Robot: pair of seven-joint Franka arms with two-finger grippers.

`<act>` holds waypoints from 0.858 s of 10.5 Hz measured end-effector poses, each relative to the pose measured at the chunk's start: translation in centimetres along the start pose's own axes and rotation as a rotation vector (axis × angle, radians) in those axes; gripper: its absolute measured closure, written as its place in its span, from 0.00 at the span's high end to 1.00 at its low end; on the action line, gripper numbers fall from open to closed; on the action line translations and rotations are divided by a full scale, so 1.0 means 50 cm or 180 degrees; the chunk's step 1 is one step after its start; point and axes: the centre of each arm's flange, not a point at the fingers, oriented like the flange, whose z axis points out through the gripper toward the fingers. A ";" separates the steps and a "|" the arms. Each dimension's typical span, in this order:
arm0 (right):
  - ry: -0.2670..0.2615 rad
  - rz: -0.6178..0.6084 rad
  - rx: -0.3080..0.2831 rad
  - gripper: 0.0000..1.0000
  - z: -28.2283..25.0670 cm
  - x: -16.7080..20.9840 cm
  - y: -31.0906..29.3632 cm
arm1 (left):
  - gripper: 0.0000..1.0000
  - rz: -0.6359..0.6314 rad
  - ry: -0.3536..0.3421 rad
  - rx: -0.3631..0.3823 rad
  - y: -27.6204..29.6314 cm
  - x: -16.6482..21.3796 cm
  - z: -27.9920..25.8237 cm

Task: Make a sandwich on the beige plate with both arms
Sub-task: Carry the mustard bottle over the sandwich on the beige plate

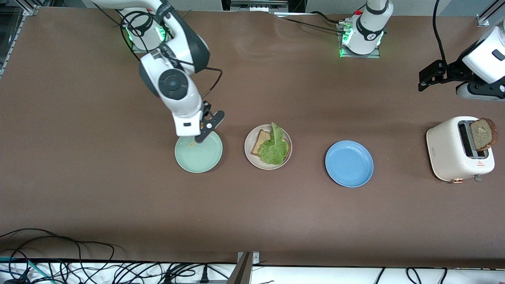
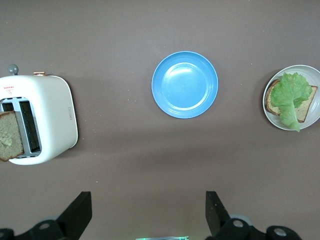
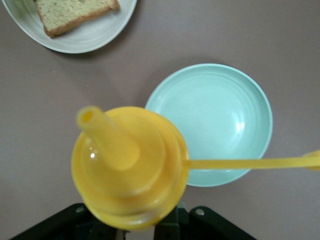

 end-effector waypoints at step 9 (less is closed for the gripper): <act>-0.0509 -0.0238 -0.0073 0.19 0.149 0.170 -0.142 | 1.00 -0.0006 0.0001 0.0000 -0.002 0.000 0.000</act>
